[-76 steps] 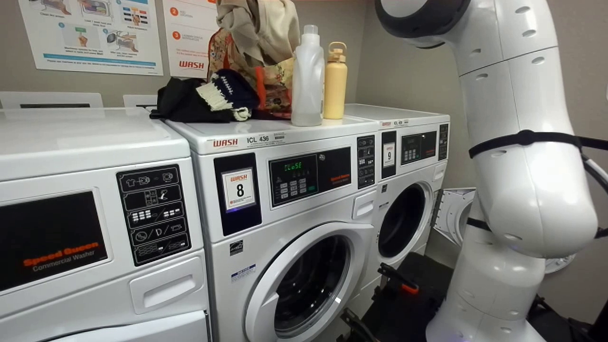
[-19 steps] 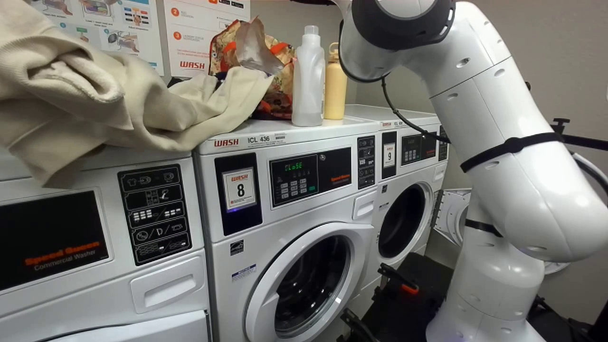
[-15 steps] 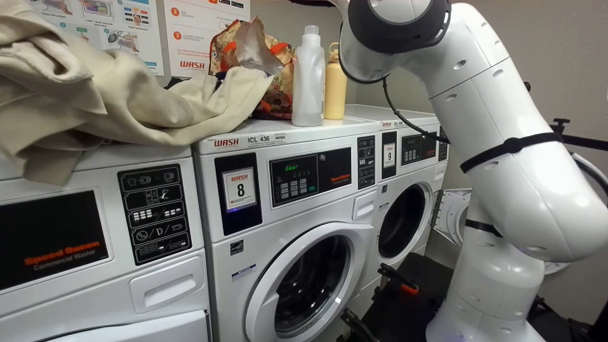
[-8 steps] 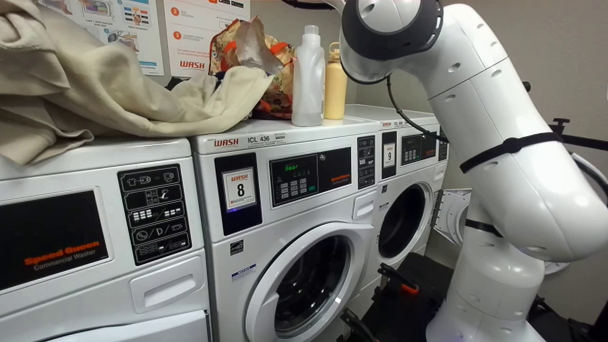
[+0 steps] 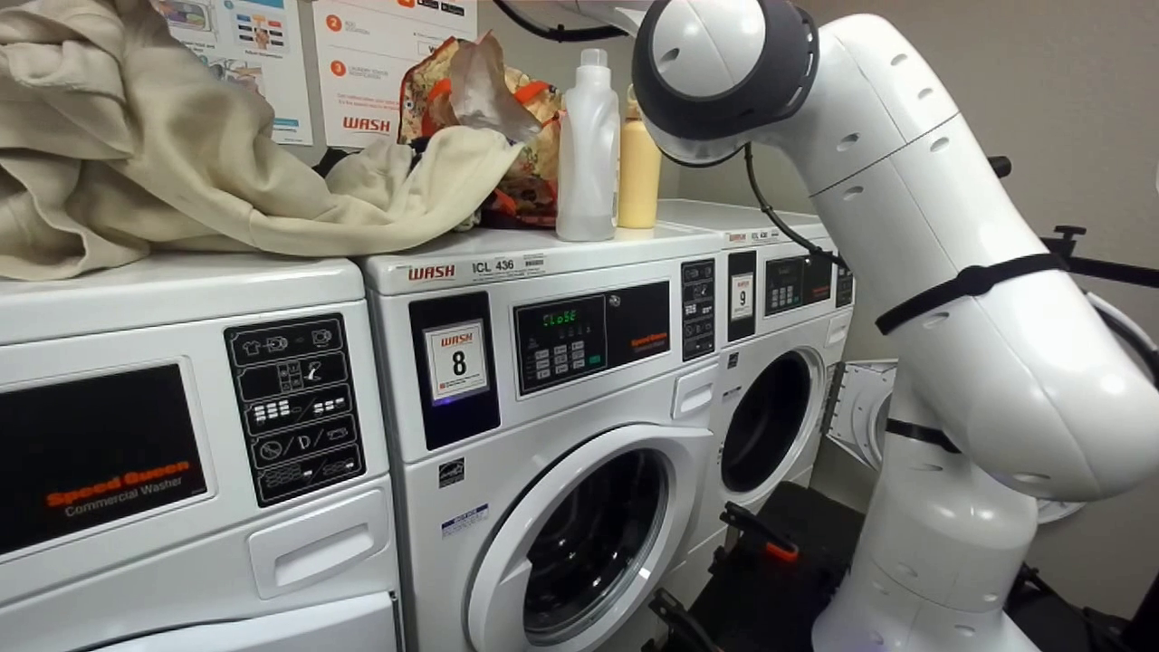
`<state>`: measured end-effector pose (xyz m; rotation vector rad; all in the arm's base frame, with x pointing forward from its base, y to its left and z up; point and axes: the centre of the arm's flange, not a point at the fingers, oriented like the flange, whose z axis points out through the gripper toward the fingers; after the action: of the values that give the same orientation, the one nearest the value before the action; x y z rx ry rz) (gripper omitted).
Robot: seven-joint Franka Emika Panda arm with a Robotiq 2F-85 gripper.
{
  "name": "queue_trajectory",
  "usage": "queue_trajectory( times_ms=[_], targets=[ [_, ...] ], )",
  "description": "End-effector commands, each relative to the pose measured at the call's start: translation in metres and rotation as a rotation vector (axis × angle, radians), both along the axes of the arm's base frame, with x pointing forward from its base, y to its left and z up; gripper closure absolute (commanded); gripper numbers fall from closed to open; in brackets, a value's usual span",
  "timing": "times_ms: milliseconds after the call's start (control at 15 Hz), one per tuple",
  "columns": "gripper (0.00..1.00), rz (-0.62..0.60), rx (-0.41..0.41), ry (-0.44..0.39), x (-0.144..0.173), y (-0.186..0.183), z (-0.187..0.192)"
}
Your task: Remove the jersey from the bag and put it on top of the washing machine.
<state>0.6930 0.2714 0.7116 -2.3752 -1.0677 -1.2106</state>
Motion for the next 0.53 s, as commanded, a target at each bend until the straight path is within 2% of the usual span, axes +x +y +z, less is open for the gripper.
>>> queue_trajectory(
  times_ms=[0,467],
  targets=[
    [0.53,-0.180,-0.086,-0.038,-0.008,-0.024,0.001],
    [0.01,-0.546,-0.226,0.029,-0.016,-0.094,0.024]
  ],
)
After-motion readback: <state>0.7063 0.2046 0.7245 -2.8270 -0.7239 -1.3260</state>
